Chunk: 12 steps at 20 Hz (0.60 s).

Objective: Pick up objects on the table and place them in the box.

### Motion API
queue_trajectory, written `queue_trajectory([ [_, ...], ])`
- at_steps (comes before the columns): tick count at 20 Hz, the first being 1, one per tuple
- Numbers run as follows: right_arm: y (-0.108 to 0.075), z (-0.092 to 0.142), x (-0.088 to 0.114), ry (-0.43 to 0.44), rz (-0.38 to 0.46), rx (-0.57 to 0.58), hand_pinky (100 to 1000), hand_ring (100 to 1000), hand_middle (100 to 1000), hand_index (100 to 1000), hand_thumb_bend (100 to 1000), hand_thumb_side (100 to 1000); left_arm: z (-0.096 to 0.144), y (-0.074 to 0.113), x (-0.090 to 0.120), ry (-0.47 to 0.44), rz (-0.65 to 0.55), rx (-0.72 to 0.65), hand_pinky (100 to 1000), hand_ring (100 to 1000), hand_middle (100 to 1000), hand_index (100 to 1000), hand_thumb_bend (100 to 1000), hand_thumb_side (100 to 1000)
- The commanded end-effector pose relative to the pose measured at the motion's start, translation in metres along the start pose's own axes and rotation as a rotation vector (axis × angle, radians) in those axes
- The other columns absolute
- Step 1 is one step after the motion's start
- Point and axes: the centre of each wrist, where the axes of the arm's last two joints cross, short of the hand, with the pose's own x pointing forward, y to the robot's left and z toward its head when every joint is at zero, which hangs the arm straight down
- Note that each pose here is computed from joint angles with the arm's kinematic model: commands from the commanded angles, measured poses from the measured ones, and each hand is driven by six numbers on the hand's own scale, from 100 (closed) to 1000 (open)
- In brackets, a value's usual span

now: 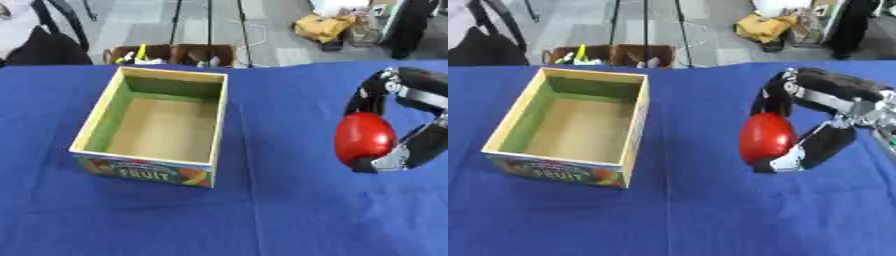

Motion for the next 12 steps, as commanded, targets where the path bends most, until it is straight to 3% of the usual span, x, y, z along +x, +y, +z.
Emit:
queue_trajectory([
  [1, -0.024, 0.0, 0.005, -0.02, 0.043, -0.043, 473, 488, 329, 100, 291, 449, -0.004, 0.004, 0.006, -0.024, -0.022, -0.017, 301, 290, 429, 479, 100, 814],
  [12, -0.058, -0.033, 0.005, -0.079, 0.034, -0.108, 474, 491, 326, 100, 298, 468, -0.006, 0.004, 0.007, -0.032, -0.029, -0.033, 302, 290, 429, 479, 100, 815],
])
